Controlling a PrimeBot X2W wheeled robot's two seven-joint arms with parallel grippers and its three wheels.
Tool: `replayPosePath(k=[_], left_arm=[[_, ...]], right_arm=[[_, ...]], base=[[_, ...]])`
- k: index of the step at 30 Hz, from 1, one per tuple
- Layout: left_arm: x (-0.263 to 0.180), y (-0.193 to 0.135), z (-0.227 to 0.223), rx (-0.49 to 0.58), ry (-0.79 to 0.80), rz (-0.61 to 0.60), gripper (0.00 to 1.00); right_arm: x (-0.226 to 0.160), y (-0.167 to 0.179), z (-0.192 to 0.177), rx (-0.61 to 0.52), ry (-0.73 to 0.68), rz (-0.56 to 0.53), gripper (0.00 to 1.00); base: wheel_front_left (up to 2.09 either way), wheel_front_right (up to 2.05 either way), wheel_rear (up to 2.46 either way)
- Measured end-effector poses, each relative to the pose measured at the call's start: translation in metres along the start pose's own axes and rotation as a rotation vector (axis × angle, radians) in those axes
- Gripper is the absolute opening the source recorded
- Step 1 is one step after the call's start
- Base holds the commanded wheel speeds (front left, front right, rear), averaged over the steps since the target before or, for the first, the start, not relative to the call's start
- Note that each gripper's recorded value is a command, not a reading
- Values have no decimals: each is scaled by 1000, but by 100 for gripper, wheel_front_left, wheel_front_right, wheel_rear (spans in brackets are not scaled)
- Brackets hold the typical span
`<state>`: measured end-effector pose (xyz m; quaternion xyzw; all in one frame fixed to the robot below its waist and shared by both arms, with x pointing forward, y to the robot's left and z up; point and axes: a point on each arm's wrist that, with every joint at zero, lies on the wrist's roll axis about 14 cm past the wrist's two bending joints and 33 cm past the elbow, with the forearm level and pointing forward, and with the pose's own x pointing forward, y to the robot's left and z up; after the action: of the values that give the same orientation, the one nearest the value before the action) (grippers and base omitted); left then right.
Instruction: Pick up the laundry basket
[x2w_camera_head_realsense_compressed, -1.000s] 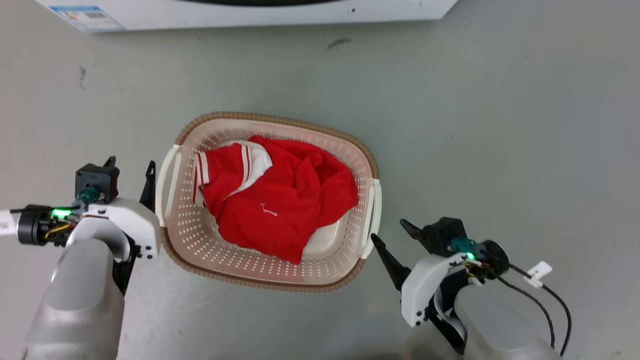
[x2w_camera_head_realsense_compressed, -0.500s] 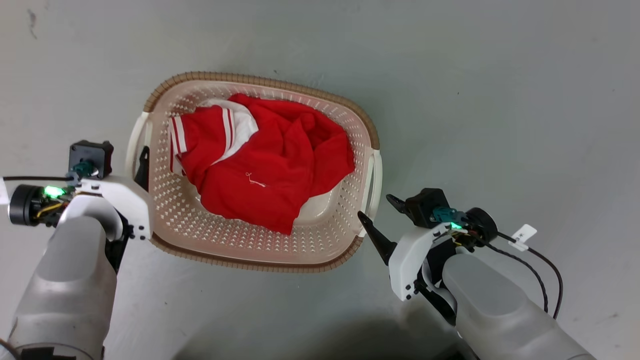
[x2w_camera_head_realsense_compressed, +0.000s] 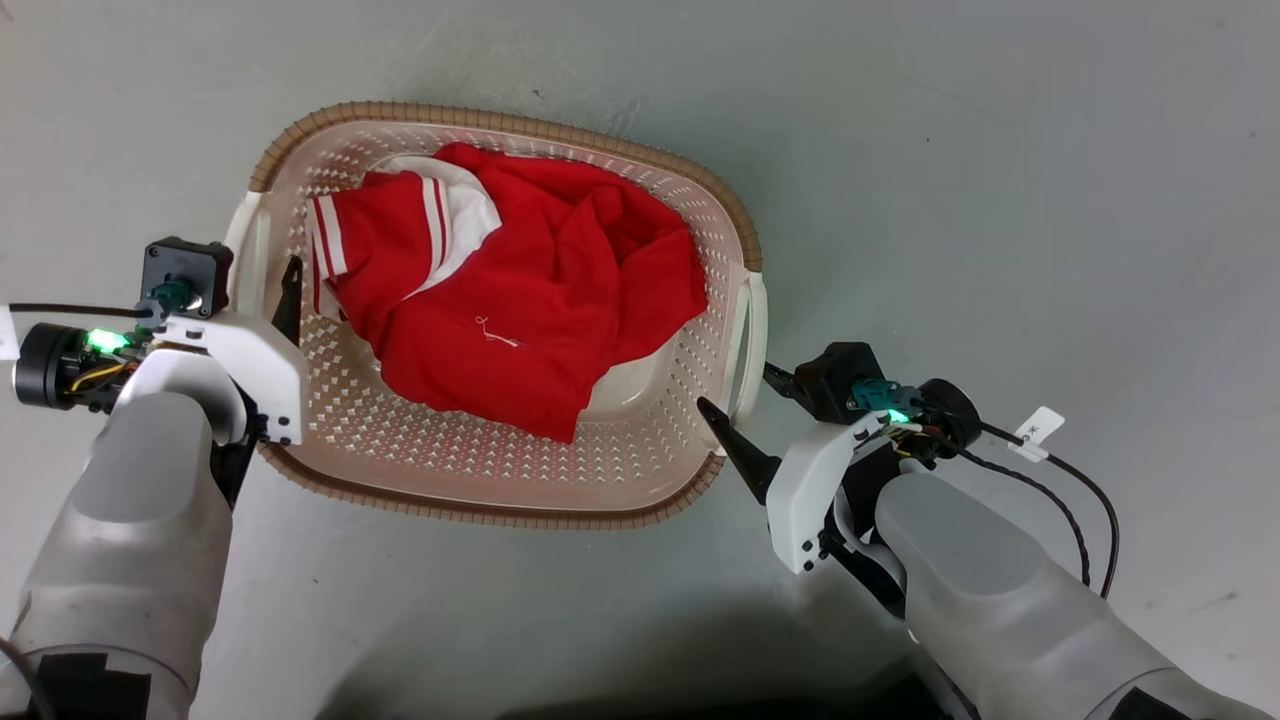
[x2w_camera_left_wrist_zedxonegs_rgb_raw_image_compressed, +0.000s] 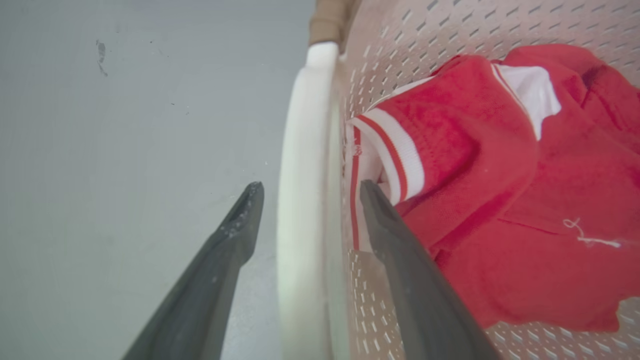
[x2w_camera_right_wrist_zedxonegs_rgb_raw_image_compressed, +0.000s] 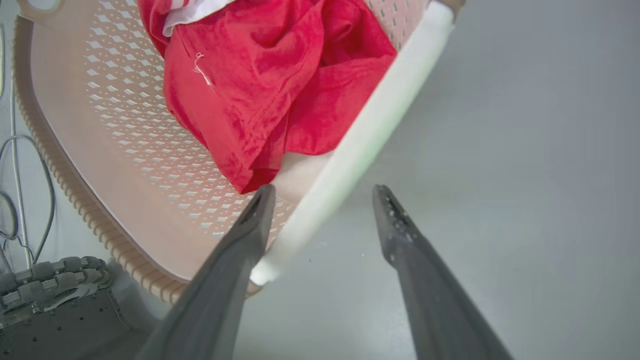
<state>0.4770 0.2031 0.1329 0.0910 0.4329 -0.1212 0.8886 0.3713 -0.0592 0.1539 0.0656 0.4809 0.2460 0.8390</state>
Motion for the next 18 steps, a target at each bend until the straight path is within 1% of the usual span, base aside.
replayPosePath(k=[3, 4, 5, 6, 7, 13, 14, 18], left_arm=[[4, -1, -1, 4, 8, -5, 100], [4, -2, -3, 7, 14, -8, 94], [5, -3, -4, 9, 18, -11, 46], [6, -4, -4, 10, 19, -13, 0], [6, -6, -5, 9, 21, -16, 0], [5, -15, -5, -3, 24, -34, 0], [1, -24, -3, -12, 24, -50, 0], [-11, -30, -1, -9, 32, -62, 0]], right_arm=[[1, -2, -4, 8, 12, -3, 100], [1, -2, -4, 8, 14, -2, 100], [2, -2, -5, 8, 16, -2, 43], [2, -2, -6, 8, 19, -1, 9], [2, -2, -6, 7, 21, -1, 0], [2, -1, -4, 10, 20, 0, 0], [-2, -6, -1, 18, 17, -21, 0], [-10, -7, 8, 9, 3, -35, 0]], base=[[0, 0, 0], [0, 0, 0], [0, 0, 0], [0, 0, 0], [0, 0, 0], [0, 0, 0], [0, 0, 0], [0, 0, 0]])
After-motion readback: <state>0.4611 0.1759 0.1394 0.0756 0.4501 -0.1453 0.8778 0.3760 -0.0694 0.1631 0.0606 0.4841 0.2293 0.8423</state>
